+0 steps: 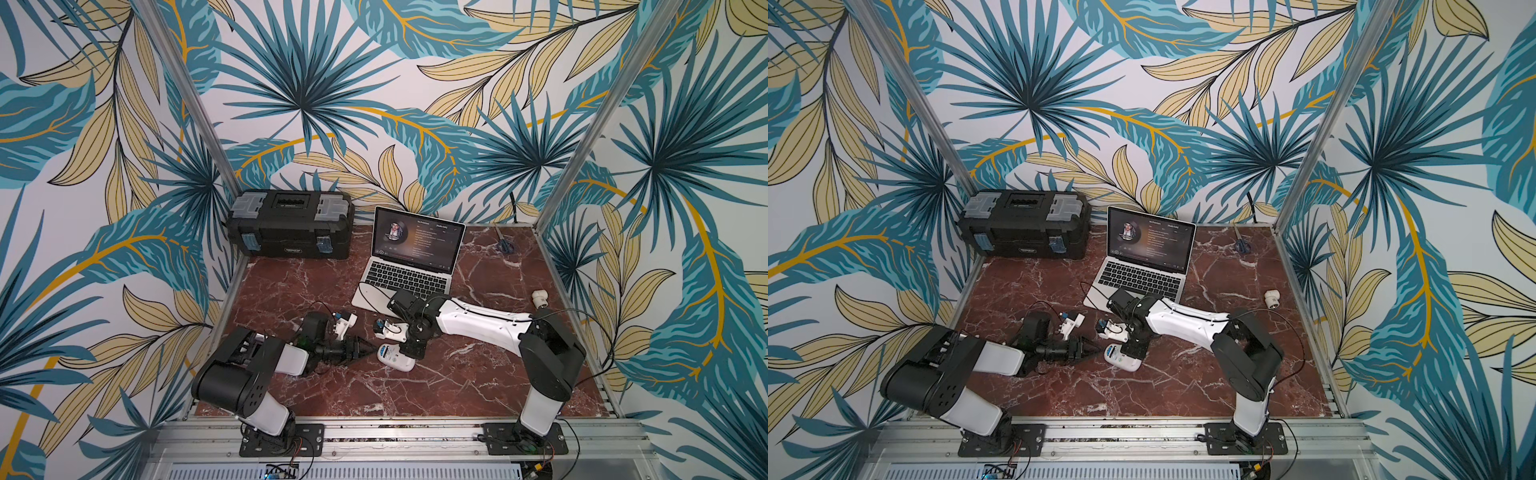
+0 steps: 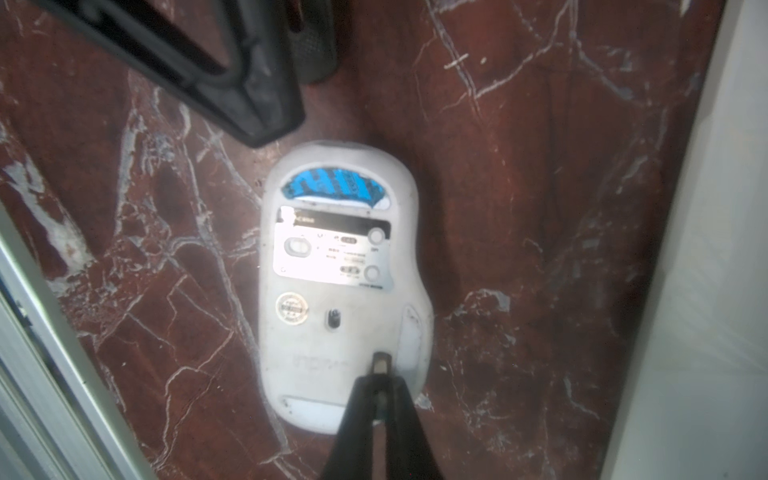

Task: Remove the wireless mouse receiver from the laptop
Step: Insert the USB plug into the mouse.

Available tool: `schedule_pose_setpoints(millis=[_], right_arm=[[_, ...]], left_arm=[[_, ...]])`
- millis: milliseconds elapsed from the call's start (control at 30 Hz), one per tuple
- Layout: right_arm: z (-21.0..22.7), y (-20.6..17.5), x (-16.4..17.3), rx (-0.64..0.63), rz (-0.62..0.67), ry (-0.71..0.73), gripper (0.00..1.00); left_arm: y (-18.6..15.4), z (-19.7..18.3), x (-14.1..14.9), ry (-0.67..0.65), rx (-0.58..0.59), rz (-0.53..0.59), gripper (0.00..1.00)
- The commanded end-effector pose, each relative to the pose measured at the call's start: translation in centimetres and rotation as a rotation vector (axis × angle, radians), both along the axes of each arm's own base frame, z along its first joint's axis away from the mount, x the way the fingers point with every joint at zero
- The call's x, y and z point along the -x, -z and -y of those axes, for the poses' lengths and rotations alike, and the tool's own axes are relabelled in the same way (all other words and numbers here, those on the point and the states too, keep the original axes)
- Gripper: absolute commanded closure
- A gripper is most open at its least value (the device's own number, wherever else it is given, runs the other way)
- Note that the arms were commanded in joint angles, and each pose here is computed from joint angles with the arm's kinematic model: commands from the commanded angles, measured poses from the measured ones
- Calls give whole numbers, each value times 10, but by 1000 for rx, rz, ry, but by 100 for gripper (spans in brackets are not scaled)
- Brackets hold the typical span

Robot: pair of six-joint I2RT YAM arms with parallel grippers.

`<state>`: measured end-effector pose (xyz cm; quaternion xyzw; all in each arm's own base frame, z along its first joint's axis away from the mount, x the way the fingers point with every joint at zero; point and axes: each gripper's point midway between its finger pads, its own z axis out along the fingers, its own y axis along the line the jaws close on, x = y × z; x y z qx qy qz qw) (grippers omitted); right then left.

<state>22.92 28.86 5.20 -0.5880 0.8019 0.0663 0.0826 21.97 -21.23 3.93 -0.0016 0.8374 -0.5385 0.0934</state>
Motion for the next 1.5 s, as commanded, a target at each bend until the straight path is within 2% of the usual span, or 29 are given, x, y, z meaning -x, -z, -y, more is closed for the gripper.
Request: schedule_pose_setpoints(millis=[0,333,700,767,867,1000,1200,1467], right_arm=[[8,7,5,33,-4,-9,100],[10,15,4,39,5,0,100],[8,16,1,26,28,0,100],[8,15,0,22,34,0,100],[8,16,0,21,35,-3,100],[8,16,-1,20,42,-3,100],[13,12,-2,17,51,9,100],[20,-9,0,-36,32,17,100]], left_arm=[[11,-2,6,-15,-36,-43,43],[-8,14,0,0,93,-9,43],[-3,41,1,66,217,-74,41],[-1,47,2,75,227,-80,45],[2,52,2,82,227,-87,57],[10,54,1,87,196,-91,79],[9,54,-1,86,192,-87,99],[-31,59,-15,48,303,-36,100]])
